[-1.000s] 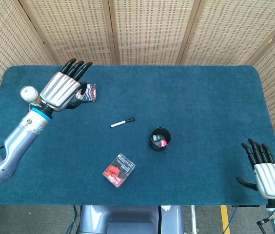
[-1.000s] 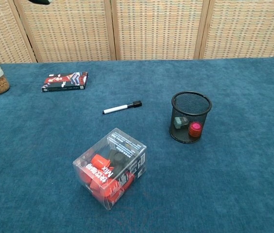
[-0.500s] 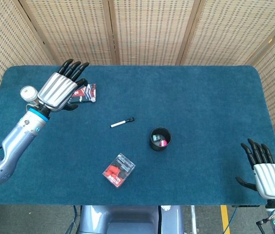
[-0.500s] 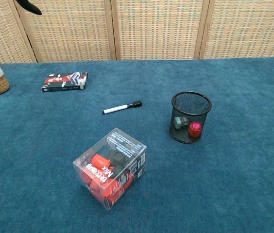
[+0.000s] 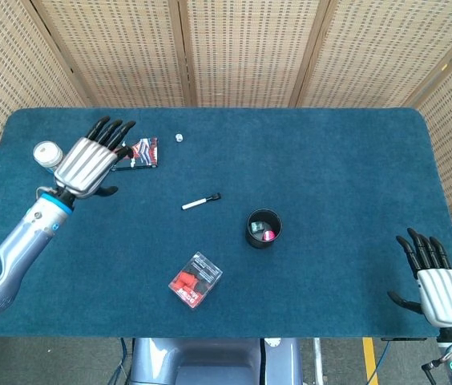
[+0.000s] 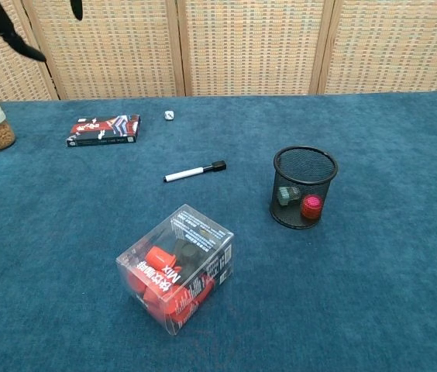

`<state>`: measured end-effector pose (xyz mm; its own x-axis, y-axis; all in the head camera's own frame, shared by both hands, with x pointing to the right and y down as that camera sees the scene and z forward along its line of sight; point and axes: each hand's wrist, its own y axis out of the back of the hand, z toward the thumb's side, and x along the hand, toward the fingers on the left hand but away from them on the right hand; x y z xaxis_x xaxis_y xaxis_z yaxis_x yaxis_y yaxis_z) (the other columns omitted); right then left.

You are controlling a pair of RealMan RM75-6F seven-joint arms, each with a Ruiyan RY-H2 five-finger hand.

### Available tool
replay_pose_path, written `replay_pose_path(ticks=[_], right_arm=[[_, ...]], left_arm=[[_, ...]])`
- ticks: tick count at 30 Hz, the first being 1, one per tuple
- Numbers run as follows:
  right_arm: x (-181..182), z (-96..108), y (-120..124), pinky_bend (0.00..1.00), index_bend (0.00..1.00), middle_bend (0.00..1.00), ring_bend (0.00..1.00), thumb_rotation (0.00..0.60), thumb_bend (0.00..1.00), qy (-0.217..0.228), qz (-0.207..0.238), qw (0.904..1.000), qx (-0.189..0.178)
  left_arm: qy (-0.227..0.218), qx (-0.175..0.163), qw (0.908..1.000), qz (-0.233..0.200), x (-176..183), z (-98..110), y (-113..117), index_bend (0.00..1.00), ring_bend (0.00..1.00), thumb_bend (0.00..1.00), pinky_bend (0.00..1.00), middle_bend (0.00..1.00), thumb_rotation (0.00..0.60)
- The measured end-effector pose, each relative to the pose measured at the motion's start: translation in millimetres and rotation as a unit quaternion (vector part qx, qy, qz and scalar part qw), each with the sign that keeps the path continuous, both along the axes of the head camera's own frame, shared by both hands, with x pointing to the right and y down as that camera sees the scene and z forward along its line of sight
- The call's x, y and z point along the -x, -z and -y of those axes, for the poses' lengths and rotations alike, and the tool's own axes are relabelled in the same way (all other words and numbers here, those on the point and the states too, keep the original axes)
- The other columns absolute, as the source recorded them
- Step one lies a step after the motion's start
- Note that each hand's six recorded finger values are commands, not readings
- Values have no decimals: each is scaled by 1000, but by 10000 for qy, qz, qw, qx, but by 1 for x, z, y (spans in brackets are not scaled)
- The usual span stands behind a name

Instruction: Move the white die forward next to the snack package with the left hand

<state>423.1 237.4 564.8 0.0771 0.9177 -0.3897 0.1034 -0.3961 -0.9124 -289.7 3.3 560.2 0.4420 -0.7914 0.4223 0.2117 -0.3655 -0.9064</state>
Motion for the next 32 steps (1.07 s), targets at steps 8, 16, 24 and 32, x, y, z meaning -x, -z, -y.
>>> replay_pose_path(ticks=[8,16,24,32], right_arm=[[1,-1,-1,0,47,0,0,600,156,14,-3,10000,65],[6,-2,-4,0,47,0,0,600,156,81,-25,9999,97],[10,-2,-6,0,47,0,0,600,156,175,-37,9998,110],[14,-4,-7,0,47,0,0,600,156,225,-7,9997,126]], left_arm=[[478,686,9965,60,54,-90,-29,295,0,154,0,0,600],[1214,719,9900,55,92,-165,-47,222,0,146,0,0,600],[1526,215,9880,26,112,-206,-48,0,0,115,0,0,600],[1701,368,9847,-30,112,-220,-50,0,0,112,0,0,600]])
